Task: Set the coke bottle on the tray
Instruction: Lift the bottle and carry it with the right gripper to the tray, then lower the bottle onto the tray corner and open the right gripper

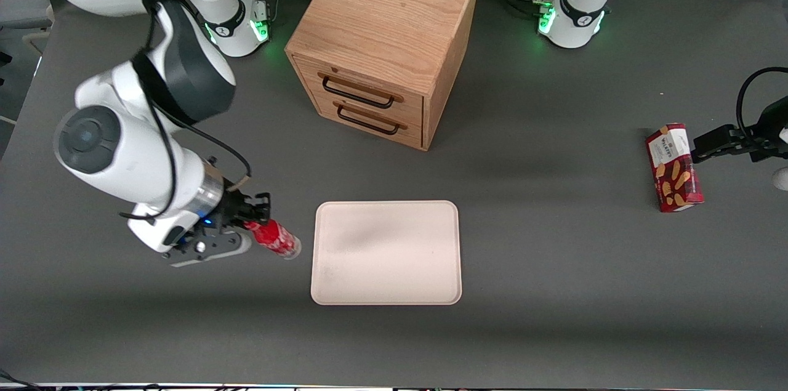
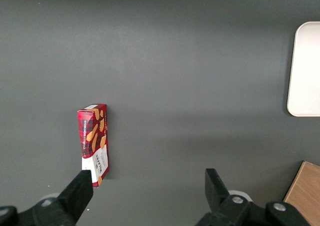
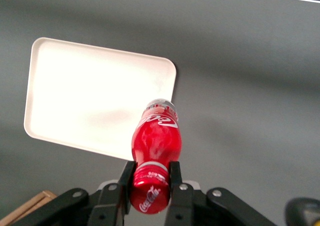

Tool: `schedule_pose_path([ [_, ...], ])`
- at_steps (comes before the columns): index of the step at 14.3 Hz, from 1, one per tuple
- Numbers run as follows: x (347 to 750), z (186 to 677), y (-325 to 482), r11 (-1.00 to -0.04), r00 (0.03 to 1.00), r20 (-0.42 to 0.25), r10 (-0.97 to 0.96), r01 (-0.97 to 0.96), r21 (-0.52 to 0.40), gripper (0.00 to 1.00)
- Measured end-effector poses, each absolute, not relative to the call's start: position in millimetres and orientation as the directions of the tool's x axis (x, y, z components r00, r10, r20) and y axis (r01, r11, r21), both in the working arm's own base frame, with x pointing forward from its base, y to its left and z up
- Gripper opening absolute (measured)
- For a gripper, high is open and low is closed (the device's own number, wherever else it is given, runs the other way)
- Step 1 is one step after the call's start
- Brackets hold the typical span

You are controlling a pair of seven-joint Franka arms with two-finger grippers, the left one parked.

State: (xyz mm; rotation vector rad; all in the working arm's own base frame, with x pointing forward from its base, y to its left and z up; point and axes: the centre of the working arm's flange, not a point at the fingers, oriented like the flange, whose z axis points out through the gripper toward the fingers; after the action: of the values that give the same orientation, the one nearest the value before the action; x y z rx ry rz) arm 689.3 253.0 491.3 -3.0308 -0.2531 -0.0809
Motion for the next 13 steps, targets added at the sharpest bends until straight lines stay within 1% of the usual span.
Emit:
schedule_pose_path([
  [2,697.7,468.5,266.9,-0.980,0.982,0.089,0.165,0.174,-0.100,0.32],
  [4,704.5,440.1,283.9,-0.978,0.976,0.119,0.182,0.192,-0.078,0.32],
  [6,707.6,410.3,301.2,-0.975,0.970,0.131,0.205,0.215,-0.065,0.32],
  [10,715.6,363.0,309.1,-0.972,0.969,0.129,0.210,0.221,-0.075,0.32],
  [13,715.2,344.8,313.0,-0.971,0.970,0.110,0.216,0.225,-0.076,0.32],
])
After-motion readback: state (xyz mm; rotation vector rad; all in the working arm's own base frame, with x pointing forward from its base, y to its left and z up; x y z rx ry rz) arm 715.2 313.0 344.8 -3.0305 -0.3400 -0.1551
